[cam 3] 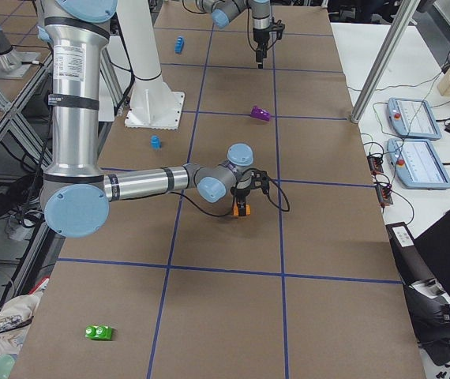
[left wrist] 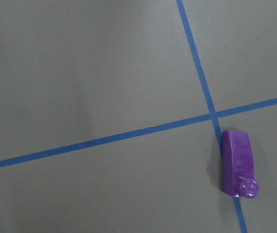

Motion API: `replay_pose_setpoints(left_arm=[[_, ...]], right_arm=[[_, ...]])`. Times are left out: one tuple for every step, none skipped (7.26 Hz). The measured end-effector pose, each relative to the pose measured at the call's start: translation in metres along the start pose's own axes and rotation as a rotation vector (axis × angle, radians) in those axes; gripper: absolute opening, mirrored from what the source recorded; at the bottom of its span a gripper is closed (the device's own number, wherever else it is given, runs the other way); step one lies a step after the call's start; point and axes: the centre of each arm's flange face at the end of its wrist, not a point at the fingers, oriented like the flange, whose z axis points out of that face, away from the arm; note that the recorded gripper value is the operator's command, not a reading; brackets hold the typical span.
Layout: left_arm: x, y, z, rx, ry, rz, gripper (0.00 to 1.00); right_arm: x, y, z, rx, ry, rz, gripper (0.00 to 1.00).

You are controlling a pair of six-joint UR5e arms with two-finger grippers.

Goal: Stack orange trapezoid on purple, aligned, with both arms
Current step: 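Close the right gripper on the orange trapezoid while the left arm withdraws, then carry the orange trapezoid with the right gripper above the purple block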

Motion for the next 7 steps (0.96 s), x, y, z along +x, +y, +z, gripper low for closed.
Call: replay_pose_setpoints(left_arm=[[0.0008,0.0007,0.0015,-0.002,0.000,0.001,1.00],[0.0016,0.0012,0.0020,-0.002,0.001,0.001,1.00],[0.0022,0.0015,0.0025,-0.003,0.001,0.001,1.00],[0.0026,0.0018,0.0035,-0.005,0.000,0.000,1.00],[0.0029,0.0018,0.0044,-0.006,0.000,-0.004,1.00],[0.0031,0.0018,0.0050,-0.007,-0.001,-0.007,1.00],[0.0032,0.0020,0.0045,-0.007,0.000,-0.008,1.00]], right_arm=[[0.0018,-0.0002,0.0030,-0.005,0.003,0.002,0.75],[0.0027,0.0002,0.0039,-0.008,0.004,0.003,0.60],[0.0032,0.0007,0.0039,-0.010,0.005,0.004,0.41],[0.0044,0.0017,0.0034,-0.012,0.005,0.006,0.26],[0.0060,0.0032,0.0024,-0.014,0.004,0.008,0.05],[0.0075,0.0045,0.0012,-0.017,0.003,0.010,0.00],[0.0074,0.0057,-0.0001,-0.018,0.000,0.010,0.00]])
